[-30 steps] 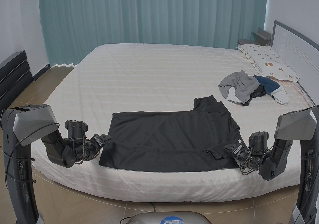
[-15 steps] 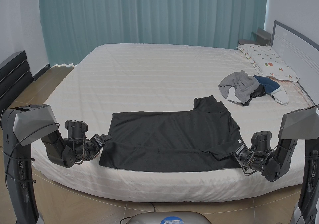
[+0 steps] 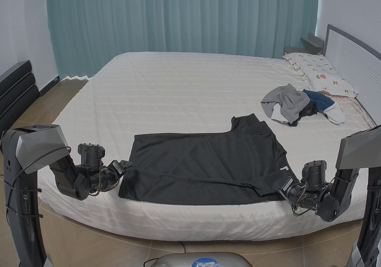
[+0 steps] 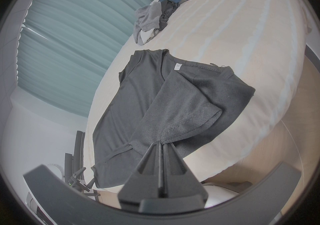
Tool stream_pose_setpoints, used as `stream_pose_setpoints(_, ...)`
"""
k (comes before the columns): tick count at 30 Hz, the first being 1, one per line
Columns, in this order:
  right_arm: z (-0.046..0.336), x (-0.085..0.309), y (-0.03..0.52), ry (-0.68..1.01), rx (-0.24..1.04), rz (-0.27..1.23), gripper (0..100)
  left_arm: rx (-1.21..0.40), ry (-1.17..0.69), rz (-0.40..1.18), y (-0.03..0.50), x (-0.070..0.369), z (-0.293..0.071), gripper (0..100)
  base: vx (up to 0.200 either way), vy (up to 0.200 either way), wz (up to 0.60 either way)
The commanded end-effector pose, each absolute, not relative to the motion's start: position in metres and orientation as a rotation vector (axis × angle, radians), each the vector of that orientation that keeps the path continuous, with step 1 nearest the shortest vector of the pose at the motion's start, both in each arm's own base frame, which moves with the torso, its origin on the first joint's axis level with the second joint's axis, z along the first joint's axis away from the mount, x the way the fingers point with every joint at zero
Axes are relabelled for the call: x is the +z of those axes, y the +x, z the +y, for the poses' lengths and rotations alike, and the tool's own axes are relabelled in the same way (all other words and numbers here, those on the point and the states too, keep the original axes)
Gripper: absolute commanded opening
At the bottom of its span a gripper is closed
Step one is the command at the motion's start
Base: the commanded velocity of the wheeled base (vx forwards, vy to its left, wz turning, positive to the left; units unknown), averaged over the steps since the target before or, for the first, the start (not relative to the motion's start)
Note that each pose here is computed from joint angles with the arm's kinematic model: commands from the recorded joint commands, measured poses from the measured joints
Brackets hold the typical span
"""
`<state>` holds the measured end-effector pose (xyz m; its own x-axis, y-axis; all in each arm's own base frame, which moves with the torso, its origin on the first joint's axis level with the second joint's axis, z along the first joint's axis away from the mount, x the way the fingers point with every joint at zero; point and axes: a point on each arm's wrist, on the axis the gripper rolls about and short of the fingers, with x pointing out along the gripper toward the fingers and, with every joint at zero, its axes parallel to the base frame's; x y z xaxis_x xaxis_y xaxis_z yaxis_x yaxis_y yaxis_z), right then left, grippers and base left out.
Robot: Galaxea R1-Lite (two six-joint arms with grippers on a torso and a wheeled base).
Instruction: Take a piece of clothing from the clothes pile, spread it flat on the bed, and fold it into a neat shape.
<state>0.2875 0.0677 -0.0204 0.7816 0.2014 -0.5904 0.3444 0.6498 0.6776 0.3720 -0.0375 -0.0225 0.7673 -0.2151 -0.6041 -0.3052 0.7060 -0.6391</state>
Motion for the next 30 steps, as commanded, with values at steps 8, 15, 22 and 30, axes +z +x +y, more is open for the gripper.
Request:
stream_pose_setpoints(8,0.065,-0.027,0.284,0.845,-0.097,0.717,100,0.053,-0.802,0.715,0.372,-0.023,-0.038,100,0.000,0.000,0.00)
stream_pose_setpoints(15,0.045,0.005,0.292,0.901,-0.087,0.549,100,0.050,-0.803,0.704,0.373,-0.019,-0.038,100,0.000,0.000,0.00)
stream_pose_setpoints(22,0.030,0.009,0.296,0.926,-0.099,0.498,100,0.048,-0.815,0.667,0.372,-0.004,-0.036,100,0.029,0.000,0.00)
stream_pose_setpoints(30,0.030,0.003,0.298,0.935,-0.091,0.507,100,0.039,-0.809,0.687,0.370,-0.008,-0.042,100,0.200,0.000,0.00)
